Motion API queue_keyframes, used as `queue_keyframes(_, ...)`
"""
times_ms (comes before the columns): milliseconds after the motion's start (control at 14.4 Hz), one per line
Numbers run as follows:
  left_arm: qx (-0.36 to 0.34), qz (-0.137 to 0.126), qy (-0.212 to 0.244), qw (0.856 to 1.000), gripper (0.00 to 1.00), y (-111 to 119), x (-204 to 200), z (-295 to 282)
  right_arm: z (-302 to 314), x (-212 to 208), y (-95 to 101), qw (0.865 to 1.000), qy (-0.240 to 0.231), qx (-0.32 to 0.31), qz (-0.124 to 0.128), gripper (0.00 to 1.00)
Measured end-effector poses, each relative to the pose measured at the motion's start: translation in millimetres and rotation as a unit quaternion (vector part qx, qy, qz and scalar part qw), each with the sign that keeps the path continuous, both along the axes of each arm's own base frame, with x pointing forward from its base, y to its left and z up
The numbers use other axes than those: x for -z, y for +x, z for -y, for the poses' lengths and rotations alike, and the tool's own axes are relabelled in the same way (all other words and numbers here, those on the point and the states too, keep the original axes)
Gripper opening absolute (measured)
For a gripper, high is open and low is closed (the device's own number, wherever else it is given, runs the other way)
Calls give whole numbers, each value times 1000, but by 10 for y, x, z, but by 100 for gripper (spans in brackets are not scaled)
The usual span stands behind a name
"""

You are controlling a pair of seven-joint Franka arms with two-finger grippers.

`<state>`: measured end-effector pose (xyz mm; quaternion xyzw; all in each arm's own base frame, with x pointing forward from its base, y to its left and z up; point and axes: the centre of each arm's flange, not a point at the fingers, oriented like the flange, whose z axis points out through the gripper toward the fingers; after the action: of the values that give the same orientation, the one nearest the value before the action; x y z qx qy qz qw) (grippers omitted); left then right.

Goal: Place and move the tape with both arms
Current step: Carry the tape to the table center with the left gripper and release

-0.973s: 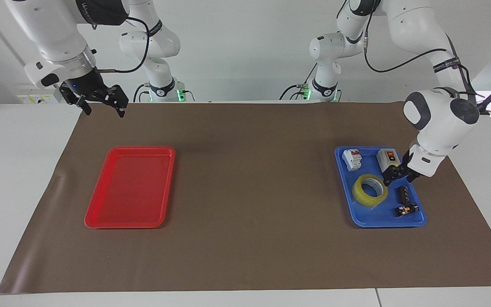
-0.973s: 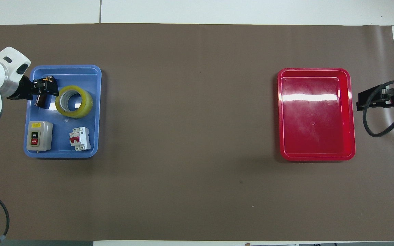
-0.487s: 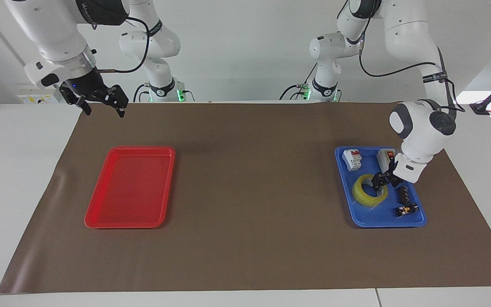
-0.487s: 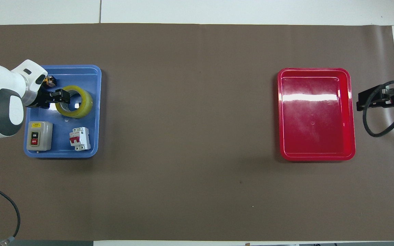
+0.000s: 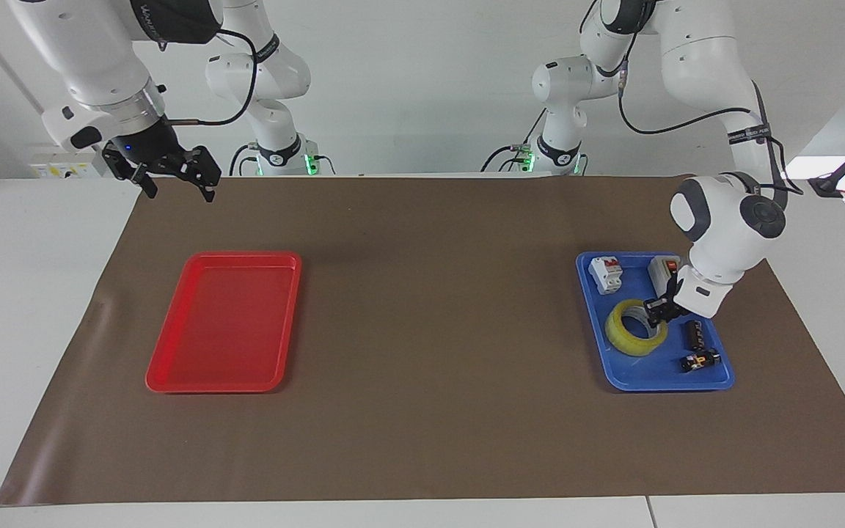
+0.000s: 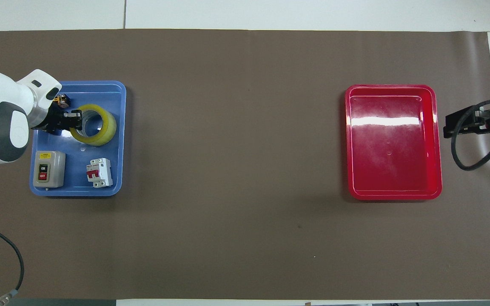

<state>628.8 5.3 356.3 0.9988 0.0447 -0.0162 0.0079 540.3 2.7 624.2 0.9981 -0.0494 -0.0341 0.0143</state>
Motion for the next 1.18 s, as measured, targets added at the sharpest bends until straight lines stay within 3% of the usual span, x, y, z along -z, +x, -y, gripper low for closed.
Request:
queue_keyframes(278, -44, -36, 6, 998, 21, 201, -882, 775, 0, 0, 0, 1000, 0, 0, 0, 100)
queue_keyframes(487, -104, -19, 9, 994, 21, 78, -1131, 2140, 0, 0, 0, 1000, 0, 0, 0, 100)
queue_keyframes(765, -119, 0, 0, 993, 21, -409, -904, 3583, 1, 1, 0, 1000, 0, 0, 0, 100)
queue_keyframes(1182, -135, -8, 4, 991, 21, -922, 144, 4306, 2, 1, 0, 1000, 0, 0, 0, 100)
